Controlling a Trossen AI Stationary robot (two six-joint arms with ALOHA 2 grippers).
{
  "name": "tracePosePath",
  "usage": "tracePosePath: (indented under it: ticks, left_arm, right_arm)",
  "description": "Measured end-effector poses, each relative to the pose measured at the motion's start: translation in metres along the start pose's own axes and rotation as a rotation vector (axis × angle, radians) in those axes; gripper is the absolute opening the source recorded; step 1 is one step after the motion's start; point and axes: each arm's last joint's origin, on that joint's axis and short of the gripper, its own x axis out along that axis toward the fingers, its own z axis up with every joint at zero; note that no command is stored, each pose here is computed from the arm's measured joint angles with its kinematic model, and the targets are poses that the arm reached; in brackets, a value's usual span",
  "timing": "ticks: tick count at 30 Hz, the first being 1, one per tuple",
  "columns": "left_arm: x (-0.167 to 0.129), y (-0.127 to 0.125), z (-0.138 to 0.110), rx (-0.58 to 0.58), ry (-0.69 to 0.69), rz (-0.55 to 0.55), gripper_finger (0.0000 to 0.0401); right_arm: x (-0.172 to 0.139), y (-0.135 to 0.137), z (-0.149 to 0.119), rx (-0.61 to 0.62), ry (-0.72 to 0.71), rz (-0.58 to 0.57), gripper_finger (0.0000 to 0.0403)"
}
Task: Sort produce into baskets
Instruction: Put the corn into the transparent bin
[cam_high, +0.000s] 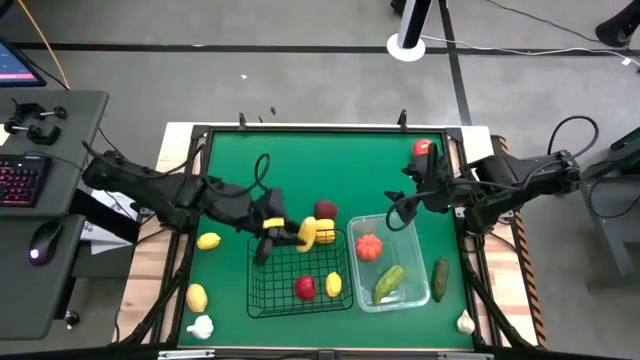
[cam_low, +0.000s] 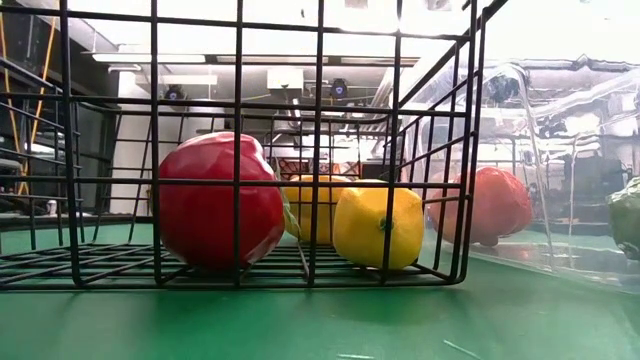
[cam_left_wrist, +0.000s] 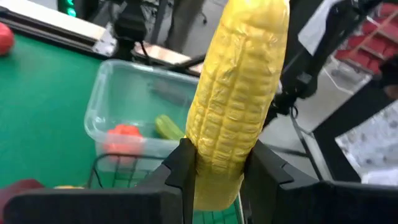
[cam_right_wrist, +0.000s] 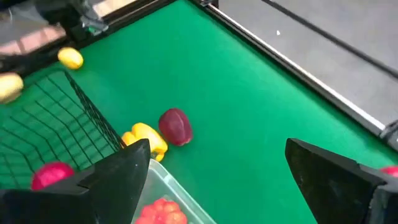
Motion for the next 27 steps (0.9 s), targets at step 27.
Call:
tracePosePath:
  ticks: [27]
  left_arm:
    - [0.004, 0.006, 0.004, -0.006, -0.059, 0.100, 0.0081]
  right_arm:
    - [0.000, 0.009, -0.005, -0.016, 0.191, 0.227, 0.0365]
